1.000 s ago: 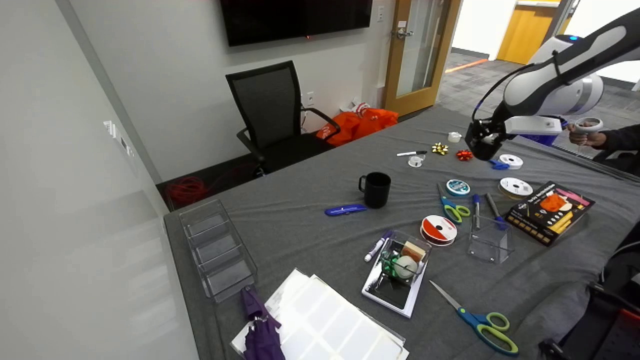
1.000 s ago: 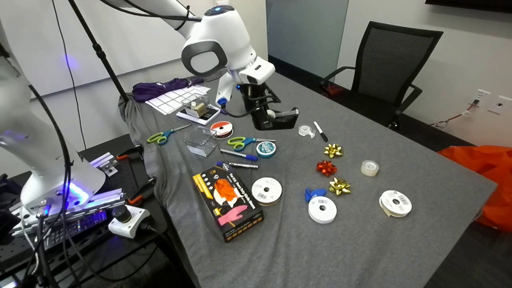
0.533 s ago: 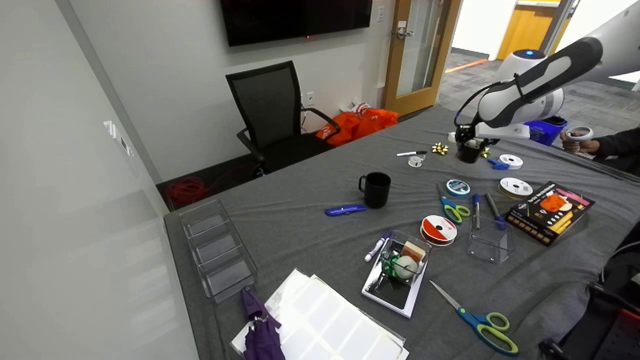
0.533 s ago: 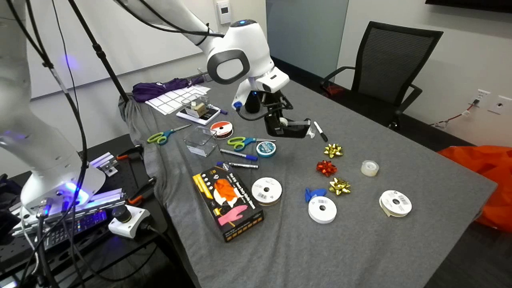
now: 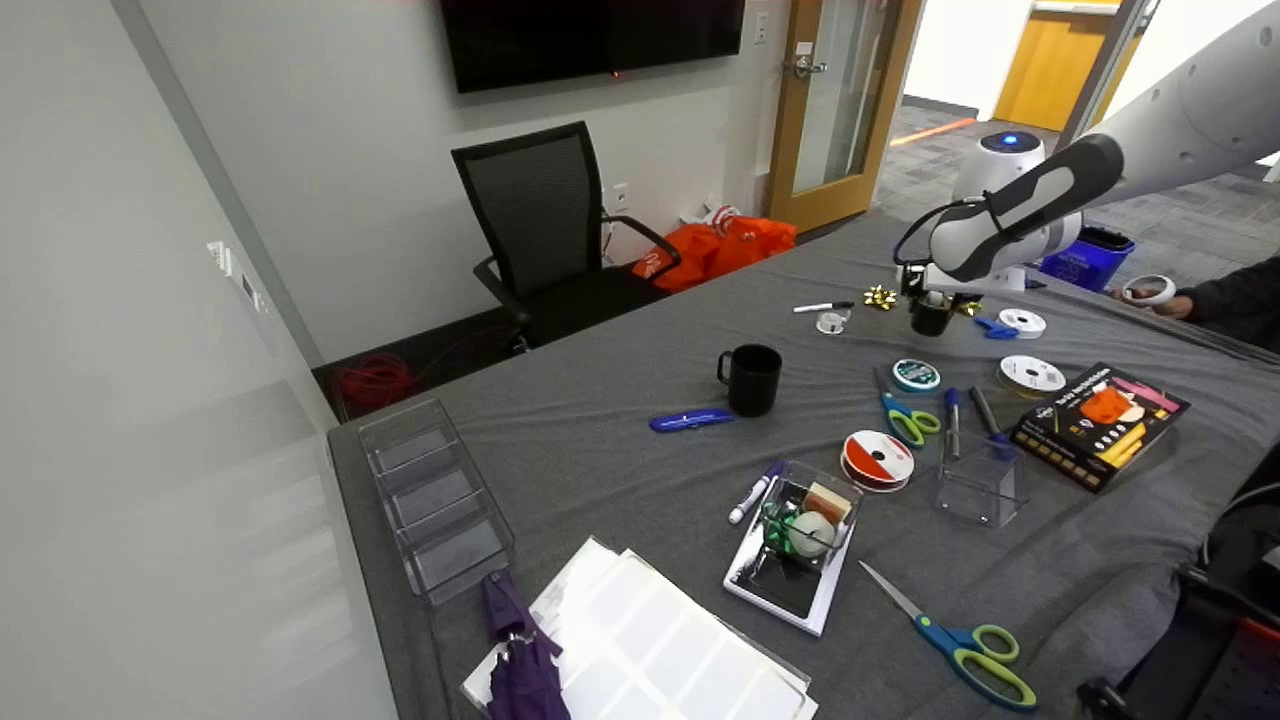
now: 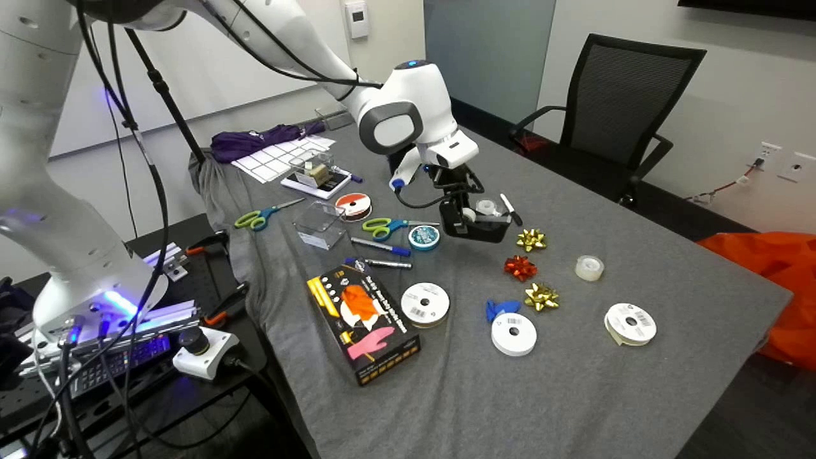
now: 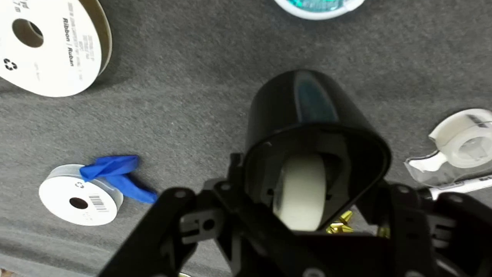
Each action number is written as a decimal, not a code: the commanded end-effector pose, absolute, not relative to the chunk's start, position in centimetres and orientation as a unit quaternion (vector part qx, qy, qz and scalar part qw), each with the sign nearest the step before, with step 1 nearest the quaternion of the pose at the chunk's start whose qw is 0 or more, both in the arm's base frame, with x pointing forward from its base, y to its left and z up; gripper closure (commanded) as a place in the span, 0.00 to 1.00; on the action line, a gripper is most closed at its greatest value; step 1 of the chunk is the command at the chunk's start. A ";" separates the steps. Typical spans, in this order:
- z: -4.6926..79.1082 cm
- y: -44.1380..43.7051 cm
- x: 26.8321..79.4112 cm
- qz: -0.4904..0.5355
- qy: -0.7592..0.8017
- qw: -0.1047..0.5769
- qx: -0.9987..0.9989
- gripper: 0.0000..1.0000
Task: Move the black object backwards
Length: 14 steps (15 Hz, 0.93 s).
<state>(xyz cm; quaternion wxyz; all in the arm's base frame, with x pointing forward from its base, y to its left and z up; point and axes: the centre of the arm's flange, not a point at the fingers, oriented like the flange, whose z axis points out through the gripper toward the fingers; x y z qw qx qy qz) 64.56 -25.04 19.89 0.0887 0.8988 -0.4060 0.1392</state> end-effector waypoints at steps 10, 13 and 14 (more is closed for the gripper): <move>16.0 -26.0 67.5 0.132 -0.410 0.149 0.890 0.08; 16.6 -26.1 67.6 0.139 -0.403 0.143 0.893 0.00; 17.0 -26.1 67.5 0.141 -0.400 0.139 0.895 0.00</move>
